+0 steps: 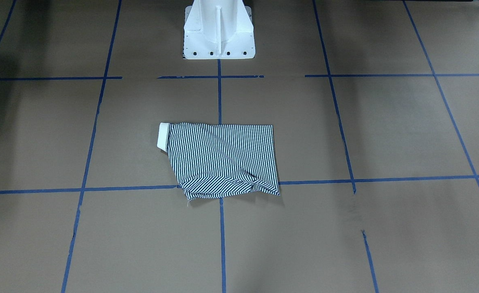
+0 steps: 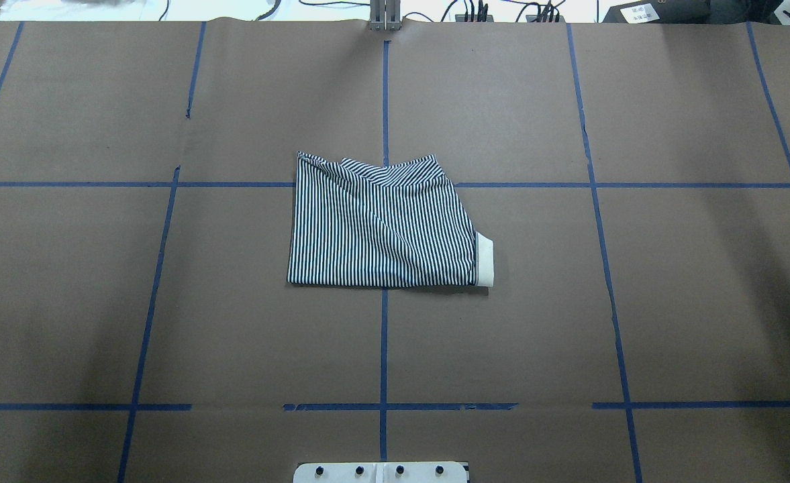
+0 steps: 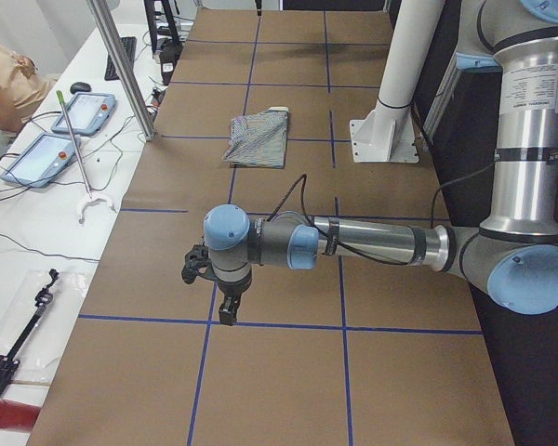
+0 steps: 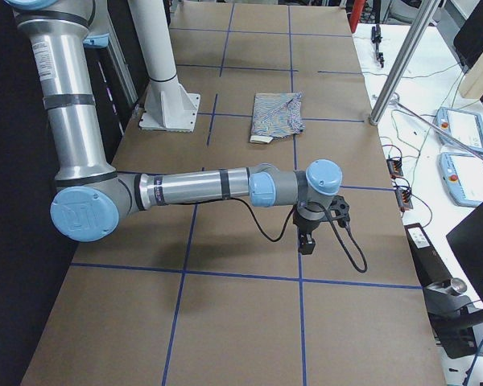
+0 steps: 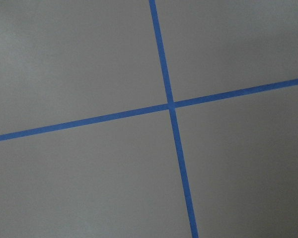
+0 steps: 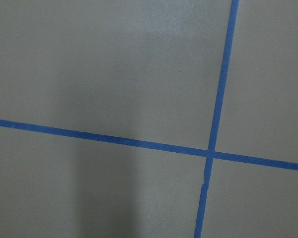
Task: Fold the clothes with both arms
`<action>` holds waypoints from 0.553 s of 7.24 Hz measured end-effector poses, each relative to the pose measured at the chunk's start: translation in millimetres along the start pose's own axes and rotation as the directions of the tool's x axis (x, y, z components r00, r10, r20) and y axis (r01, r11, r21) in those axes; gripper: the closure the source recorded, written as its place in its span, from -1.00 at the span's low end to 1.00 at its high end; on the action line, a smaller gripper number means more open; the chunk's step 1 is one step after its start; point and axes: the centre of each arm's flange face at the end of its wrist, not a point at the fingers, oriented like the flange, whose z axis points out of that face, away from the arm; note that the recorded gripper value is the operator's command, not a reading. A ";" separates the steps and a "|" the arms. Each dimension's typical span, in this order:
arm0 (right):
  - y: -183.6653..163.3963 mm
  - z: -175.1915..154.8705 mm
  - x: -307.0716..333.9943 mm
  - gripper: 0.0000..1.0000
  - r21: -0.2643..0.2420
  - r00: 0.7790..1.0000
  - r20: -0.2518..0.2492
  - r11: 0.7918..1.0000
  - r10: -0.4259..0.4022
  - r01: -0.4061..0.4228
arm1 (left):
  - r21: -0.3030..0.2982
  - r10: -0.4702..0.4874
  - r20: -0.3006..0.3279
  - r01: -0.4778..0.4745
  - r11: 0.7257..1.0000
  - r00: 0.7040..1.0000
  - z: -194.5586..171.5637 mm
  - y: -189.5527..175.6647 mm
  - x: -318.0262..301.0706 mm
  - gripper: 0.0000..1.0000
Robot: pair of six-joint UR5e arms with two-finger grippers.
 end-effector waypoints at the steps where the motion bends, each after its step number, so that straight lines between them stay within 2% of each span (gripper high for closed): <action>1: 1.7 0.8 0.2 -1.00 -0.002 1.000 0.003 1.000 0.002 -0.002 | -0.004 -0.001 -0.005 0.001 1.000 1.000 1.0 0.2 1.3 -1.00; 4: 4.7 -1.1 -2.0 -1.00 0.003 1.000 0.006 1.000 -0.002 0.002 | -0.011 -0.006 -0.007 0.006 1.000 1.000 0.1 0.7 3.4 -1.00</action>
